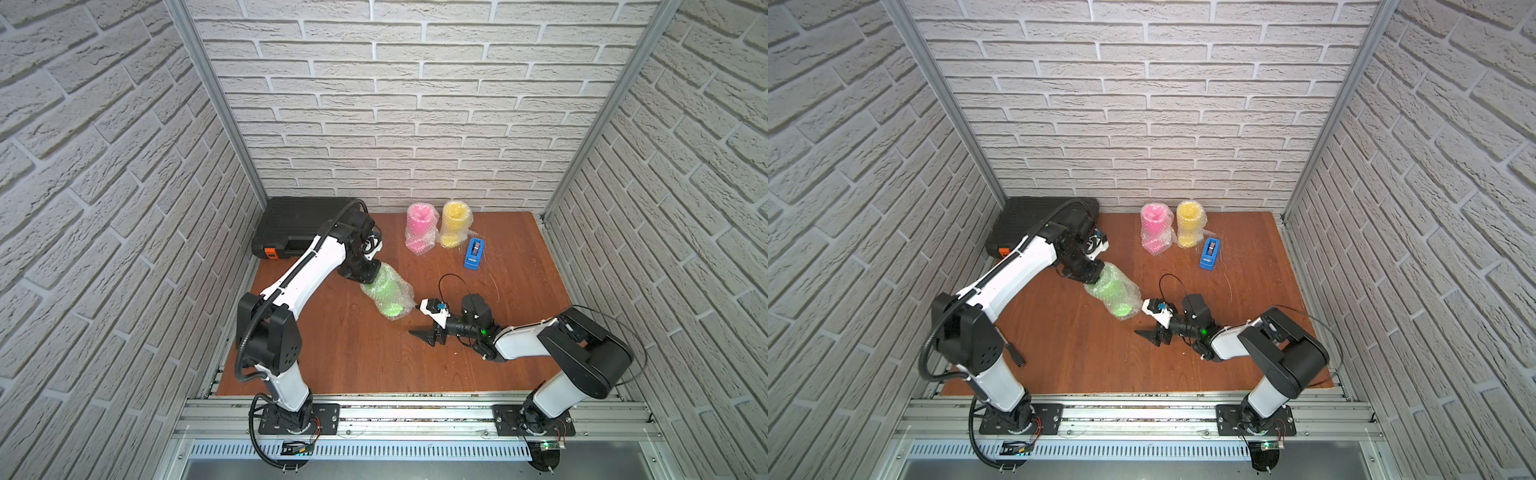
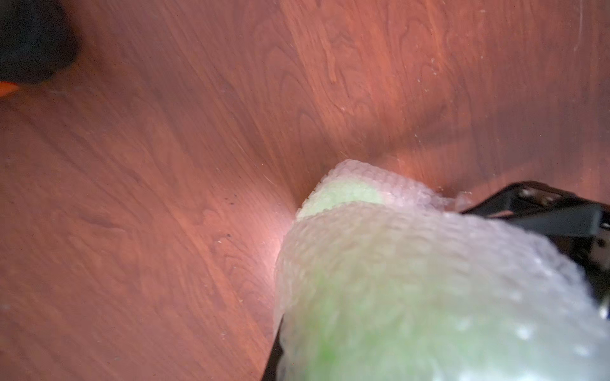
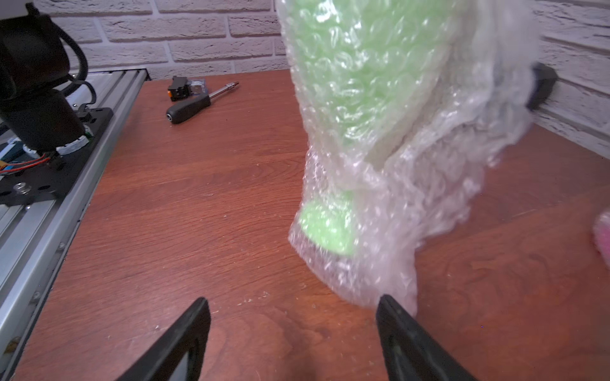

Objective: Wrap wine glasses in bubble wrap
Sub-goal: Place the bubble wrap at the center of the board, then reset both arms

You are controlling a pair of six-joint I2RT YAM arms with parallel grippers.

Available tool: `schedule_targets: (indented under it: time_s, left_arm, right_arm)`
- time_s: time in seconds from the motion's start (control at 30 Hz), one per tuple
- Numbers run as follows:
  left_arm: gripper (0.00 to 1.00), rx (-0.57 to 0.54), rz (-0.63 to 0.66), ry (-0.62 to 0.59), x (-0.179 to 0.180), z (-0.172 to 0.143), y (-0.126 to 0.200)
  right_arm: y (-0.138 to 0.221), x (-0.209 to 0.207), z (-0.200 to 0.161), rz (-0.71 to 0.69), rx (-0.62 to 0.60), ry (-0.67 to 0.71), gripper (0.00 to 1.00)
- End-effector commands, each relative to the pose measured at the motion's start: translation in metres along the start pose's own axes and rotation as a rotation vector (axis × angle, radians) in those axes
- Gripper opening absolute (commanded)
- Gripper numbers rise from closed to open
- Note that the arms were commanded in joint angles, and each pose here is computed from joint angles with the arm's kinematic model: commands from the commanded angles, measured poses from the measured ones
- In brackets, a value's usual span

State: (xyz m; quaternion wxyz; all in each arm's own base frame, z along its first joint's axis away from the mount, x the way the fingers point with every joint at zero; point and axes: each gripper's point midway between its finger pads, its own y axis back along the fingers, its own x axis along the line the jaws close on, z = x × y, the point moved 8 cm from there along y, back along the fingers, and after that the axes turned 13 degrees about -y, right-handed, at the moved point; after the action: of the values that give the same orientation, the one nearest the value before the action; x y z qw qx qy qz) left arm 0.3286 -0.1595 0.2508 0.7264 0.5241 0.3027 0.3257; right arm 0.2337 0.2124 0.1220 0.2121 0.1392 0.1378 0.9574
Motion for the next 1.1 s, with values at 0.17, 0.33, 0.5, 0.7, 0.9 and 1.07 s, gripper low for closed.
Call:
schedule_targets:
  time_s: [0.17,0.33,0.5,0.7,0.9,1.07]
  left_arm:
    - [0.08,0.228,0.06,-0.131,0.038,0.038,-0.032]
    - [0.39,0.24,0.053,-0.163,0.044,0.054,-0.041]
    - [0.76,0.102,0.109,-0.175,0.045,0.065,-0.002]
    - [0.98,-0.102,0.12,-0.144,0.049,0.061,0.06]
    - [0.98,-0.27,0.263,-0.019,0.074,0.033,0.078]
    - [0.97,-0.457,0.419,0.215,0.104,-0.036,0.045]
  right_arm:
    - [0.016,-0.003,0.024,-0.129,0.103,-0.068,0.79]
    - [0.023,-0.007,0.04,-0.201,0.136,-0.063,0.79]
    - [0.034,-0.02,0.055,-0.317,0.156,-0.072,0.79]
    - [0.055,-0.048,0.074,-0.469,0.148,-0.108,0.79]
    - [0.085,-0.097,0.072,-0.742,0.168,-0.208,0.8]
    - [0.116,-0.145,0.052,-1.049,0.117,-0.321,0.9]
